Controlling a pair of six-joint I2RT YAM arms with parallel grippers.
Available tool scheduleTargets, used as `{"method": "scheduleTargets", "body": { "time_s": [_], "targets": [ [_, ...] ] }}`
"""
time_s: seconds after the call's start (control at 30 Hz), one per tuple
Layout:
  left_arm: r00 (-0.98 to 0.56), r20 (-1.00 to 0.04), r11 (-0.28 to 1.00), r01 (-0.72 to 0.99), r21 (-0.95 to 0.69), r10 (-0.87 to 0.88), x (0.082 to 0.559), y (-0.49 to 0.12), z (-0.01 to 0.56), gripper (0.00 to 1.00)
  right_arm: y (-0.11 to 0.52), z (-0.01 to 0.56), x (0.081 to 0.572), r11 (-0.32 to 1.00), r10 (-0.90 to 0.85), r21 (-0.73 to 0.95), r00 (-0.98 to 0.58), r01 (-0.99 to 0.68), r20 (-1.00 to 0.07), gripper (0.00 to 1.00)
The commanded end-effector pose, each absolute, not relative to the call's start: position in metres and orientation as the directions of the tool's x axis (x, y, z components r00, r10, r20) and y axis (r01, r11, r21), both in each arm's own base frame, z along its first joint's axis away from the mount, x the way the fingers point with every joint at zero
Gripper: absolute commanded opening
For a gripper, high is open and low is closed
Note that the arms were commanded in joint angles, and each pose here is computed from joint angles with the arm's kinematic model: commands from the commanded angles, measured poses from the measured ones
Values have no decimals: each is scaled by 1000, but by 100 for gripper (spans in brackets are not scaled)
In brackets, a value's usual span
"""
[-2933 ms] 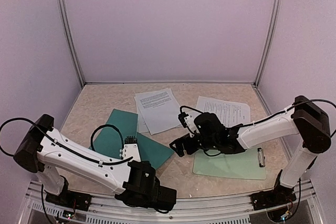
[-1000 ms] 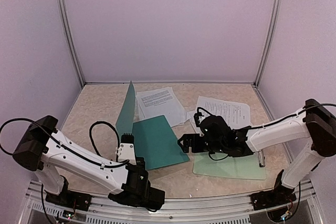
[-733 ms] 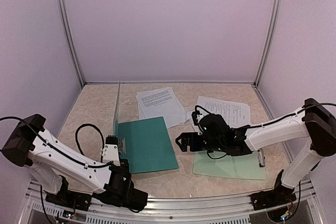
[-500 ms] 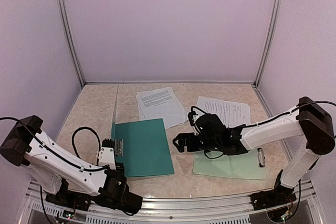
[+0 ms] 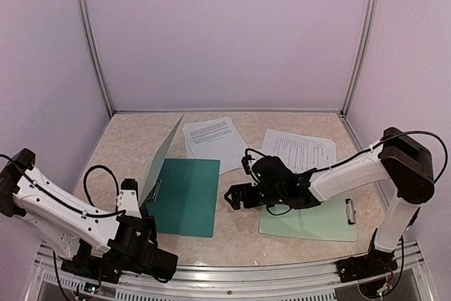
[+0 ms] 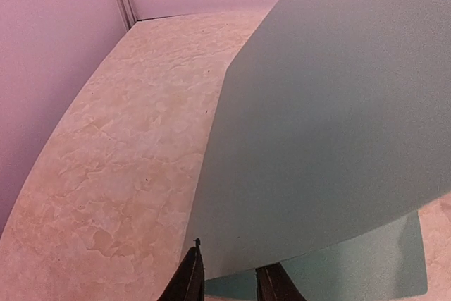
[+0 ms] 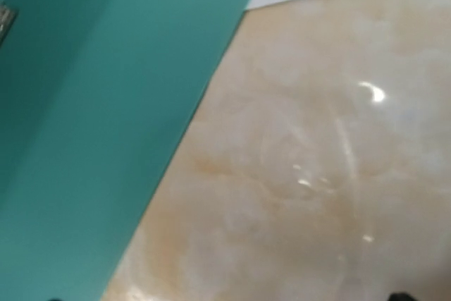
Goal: Put the files into the folder
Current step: Open the folder at the center of the board.
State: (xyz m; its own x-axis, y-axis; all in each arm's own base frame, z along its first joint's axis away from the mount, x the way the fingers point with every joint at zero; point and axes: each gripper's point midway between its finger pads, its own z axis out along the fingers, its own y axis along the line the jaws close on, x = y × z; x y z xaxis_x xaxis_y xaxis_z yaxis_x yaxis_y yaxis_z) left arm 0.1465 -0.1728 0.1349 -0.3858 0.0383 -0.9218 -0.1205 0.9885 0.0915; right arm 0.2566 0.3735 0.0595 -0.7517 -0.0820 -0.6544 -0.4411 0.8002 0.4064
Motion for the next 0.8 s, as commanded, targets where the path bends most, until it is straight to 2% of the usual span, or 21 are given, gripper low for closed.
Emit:
{"method": "scheduleTargets", "body": {
  "time_s": [0.0,0.3,0.4,0.53,0.7,0.77],
  "targets": [
    [-144,-935,907,-330,-263,-324,157,-120,186,24,396,66,254,766,-120,406,-732,-498,-671,98],
    [-139,-970,952,-264,-156,-197,173,-115,213,26,411,67,258,750,-145,401,-723,-526,-676,98],
    [-143,-983,972,-222,-80,-113,176,-120,224,34,412,66,258,750,-150,399,-723,-527,-674,98],
    [-176,-982,967,-255,-25,-72,179,-112,228,37,409,64,257,753,-148,401,-728,-522,-669,98],
    [-238,-970,965,-263,13,-52,177,-106,232,37,409,63,256,751,-143,407,-730,-520,-668,98],
    [-303,-953,968,-232,92,17,177,-113,228,36,410,63,255,747,-143,412,-732,-521,-666,98]
  ]
}}
